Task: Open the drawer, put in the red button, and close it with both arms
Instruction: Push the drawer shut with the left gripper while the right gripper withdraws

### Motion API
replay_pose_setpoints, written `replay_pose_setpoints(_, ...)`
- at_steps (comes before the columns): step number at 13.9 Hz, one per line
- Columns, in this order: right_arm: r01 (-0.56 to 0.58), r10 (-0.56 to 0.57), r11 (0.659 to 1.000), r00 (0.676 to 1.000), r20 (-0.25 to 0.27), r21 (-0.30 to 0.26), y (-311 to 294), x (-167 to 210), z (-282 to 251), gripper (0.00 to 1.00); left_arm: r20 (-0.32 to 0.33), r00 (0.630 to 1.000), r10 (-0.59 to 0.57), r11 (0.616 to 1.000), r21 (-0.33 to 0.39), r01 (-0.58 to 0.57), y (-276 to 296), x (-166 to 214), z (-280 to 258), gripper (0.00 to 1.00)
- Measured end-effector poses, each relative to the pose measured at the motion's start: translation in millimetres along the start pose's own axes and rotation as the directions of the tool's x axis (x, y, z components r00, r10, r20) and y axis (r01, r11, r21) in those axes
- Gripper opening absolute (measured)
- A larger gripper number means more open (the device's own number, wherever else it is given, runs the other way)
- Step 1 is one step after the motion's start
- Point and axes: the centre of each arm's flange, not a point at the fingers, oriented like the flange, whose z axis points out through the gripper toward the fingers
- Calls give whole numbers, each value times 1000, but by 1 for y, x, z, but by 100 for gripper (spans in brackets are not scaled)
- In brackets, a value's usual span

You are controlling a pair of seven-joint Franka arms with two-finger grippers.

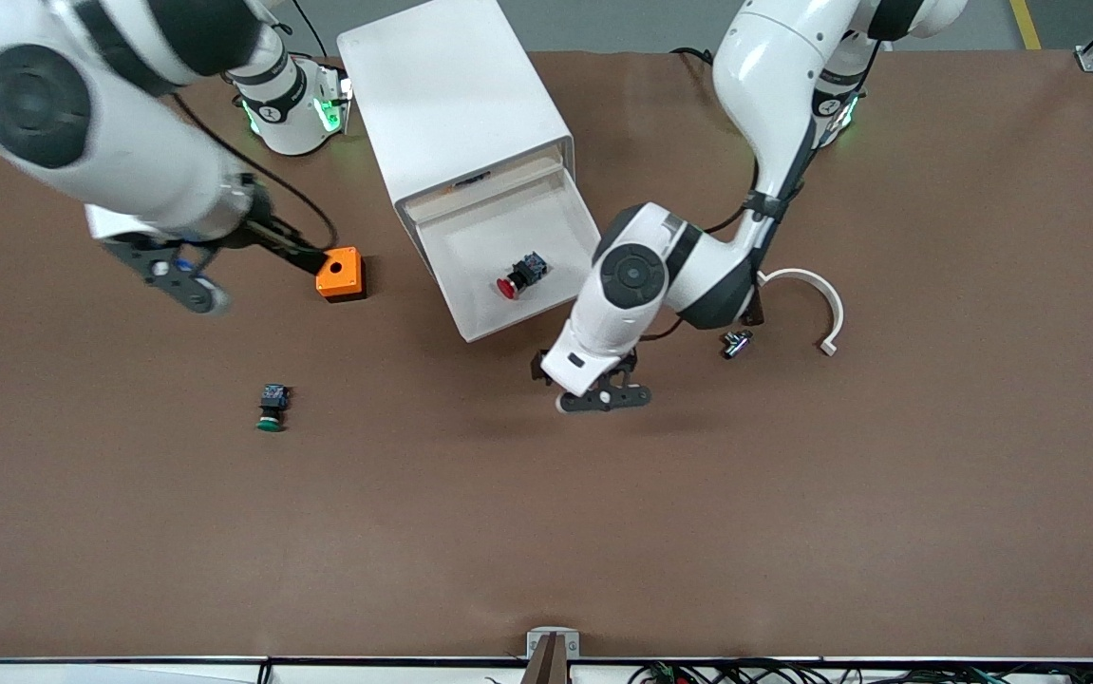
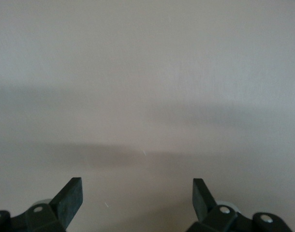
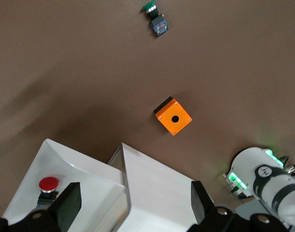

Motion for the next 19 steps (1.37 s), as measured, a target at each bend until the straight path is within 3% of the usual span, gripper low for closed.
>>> replay_pose_setpoints(4,247,-247,967,969,-4,57,99,80,-9,100,129,992,7,992,122,-23,22,-61,24,100)
replay_pose_setpoints(8,348,-344,935,937,-64,69,153,129,-2,100,232,971,-51,984,180,9,37,-104,26,100)
replay_pose_setpoints(14,412,-405,911,907,-119,37,154,133,-7,100,299,952,-73,985,171,22,71,-165,28,100)
replay_pose_setpoints(19,441,-434,897,888,-151,15,141,119,-21,100,312,946,-86,979,200,23,81,-197,37,100)
